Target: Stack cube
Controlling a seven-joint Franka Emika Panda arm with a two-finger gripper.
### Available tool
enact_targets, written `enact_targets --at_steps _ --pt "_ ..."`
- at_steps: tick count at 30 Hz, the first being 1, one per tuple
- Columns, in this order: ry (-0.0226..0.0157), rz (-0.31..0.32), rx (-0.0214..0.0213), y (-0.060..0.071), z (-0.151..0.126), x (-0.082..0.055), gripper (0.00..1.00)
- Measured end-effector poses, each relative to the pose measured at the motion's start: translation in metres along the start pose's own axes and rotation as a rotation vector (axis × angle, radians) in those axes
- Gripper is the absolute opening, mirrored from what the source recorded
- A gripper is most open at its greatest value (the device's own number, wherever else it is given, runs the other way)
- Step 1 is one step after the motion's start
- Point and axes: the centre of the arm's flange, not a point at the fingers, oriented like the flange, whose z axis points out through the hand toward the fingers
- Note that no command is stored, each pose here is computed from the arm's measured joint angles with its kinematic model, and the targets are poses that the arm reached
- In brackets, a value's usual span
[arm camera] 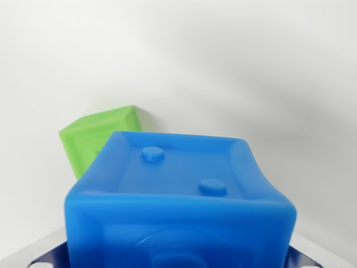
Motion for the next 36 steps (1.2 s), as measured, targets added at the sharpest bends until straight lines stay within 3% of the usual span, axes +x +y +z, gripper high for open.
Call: enact_targets --at_steps 36 --pt "-0.0001 -0.199 0.0000 -0.025 -0.027 -0.058 0.00"
